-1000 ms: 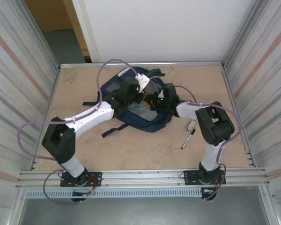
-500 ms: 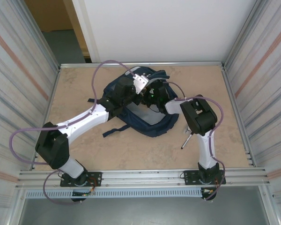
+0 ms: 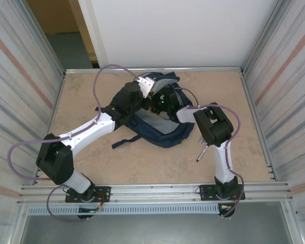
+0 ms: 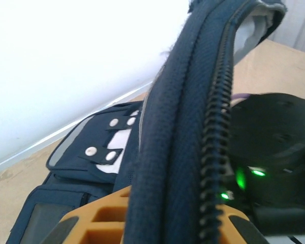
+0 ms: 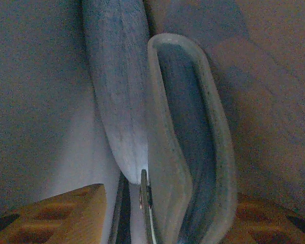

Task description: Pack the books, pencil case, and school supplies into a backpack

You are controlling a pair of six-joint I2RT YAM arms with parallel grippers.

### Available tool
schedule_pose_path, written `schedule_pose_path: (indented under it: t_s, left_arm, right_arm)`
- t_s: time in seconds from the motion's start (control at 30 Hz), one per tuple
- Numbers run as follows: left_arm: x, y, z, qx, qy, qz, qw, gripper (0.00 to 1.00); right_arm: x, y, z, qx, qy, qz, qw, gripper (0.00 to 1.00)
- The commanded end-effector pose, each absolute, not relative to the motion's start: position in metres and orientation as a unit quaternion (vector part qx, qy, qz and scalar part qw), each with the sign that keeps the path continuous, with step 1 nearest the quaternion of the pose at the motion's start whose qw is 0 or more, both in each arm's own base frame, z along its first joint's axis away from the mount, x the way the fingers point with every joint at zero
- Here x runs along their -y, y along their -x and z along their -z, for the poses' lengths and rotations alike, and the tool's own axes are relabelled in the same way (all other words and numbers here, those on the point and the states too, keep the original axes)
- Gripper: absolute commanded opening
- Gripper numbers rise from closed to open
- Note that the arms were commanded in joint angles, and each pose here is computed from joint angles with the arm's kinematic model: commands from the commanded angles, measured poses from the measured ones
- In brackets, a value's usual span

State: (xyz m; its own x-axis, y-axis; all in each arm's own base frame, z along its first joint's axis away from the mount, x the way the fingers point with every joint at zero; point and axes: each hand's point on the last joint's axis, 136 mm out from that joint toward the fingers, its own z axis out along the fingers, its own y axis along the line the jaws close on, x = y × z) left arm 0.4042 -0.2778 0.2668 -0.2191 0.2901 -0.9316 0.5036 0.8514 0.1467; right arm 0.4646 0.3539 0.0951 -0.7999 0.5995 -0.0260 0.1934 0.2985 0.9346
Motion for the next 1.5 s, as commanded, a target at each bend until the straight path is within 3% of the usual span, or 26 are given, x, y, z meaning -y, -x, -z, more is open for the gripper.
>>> schedule_pose_path:
  t_s: [0.0,0.13,0.37,0.53,0.6,0.7,0.77,1.0,1.17,1.3,1.47]
  left_arm:
    - [0.259,-0.414,-0.306,-0.751,-0.181,0.11,0.625,0.02]
    - [0.256,-0.415,-0.298,-0.757,-0.182,0.101,0.619,0.02]
    - [0.241,-0.423,-0.289,-0.771,-0.154,0.111,0.607,0.02]
    - [0.246,-0.421,-0.289,-0.773,-0.151,0.136,0.601,0.02]
    - [0.249,-0.418,-0.289,-0.773,-0.149,0.15,0.597,0.02]
    - [0.253,-0.418,-0.292,-0.772,-0.148,0.165,0.595,0.02]
    - [0.256,-0.418,-0.294,-0.772,-0.15,0.173,0.592,0.02]
    - [0.264,-0.419,-0.298,-0.772,-0.152,0.194,0.585,0.02]
    - [0.267,-0.42,-0.285,-0.782,-0.147,0.2,0.572,0.02]
    - [0.262,-0.423,-0.278,-0.786,-0.139,0.188,0.572,0.03]
    - [0.255,-0.428,-0.268,-0.792,-0.133,0.176,0.569,0.03]
  right_arm:
    - [-0.347,-0.438,-0.1,-0.798,-0.267,-0.514,0.169,0.52]
    - [-0.334,-0.419,-0.096,-0.827,-0.247,-0.479,0.158,0.57]
    - [-0.317,-0.408,-0.112,-0.847,-0.212,-0.463,0.156,0.56]
    - [-0.315,-0.417,-0.122,-0.839,-0.199,-0.471,0.188,0.41]
    - [-0.331,-0.426,-0.123,-0.814,-0.205,-0.512,0.184,0.26]
    - [-0.353,-0.44,-0.121,-0.804,-0.204,-0.525,0.189,0.13]
    - [-0.362,-0.449,-0.116,-0.8,-0.207,-0.526,0.201,0.11]
    - [-0.368,-0.471,-0.102,-0.794,-0.227,-0.52,0.218,0.12]
    - [-0.356,-0.459,-0.105,-0.813,-0.219,-0.496,0.213,0.29]
    - [-0.332,-0.442,-0.115,-0.86,-0.178,-0.419,0.233,0.42]
    - [-0.305,-0.422,-0.127,-0.883,-0.149,-0.377,0.238,0.47]
